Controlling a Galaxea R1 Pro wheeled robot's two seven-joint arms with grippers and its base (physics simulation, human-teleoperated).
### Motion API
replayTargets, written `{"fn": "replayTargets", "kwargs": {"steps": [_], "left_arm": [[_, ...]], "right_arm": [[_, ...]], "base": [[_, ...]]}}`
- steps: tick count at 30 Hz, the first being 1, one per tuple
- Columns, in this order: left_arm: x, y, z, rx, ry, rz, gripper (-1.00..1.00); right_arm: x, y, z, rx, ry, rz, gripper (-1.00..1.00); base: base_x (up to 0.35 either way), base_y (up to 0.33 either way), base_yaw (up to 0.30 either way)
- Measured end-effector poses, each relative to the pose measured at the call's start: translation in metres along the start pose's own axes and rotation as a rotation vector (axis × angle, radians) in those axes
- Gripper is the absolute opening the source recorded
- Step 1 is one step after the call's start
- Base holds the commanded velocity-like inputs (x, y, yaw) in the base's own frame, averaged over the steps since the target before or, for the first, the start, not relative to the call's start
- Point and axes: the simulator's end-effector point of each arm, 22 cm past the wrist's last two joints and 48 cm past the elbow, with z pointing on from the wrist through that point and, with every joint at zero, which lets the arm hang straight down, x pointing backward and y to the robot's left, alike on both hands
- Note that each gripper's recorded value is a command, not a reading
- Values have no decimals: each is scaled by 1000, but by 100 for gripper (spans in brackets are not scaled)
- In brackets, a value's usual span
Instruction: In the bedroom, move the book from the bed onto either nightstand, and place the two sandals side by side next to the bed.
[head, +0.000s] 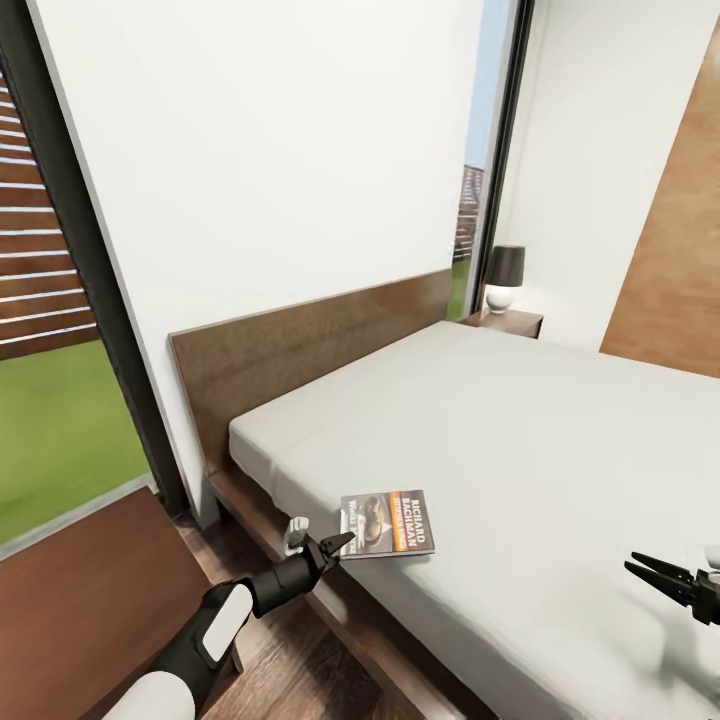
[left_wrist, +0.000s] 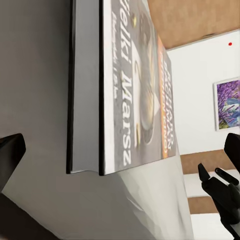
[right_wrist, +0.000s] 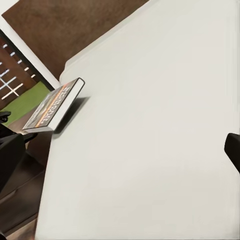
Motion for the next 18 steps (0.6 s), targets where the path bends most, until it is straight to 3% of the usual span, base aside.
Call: {"fn": "replayTargets", "kwargs": {"steps": [18], "left_arm": [[0, -1, 0, 1, 0, 2, 100]], "right_arm": [[-1, 1, 0, -1, -1, -2, 100]], "base": [[0, 0, -41]]}}
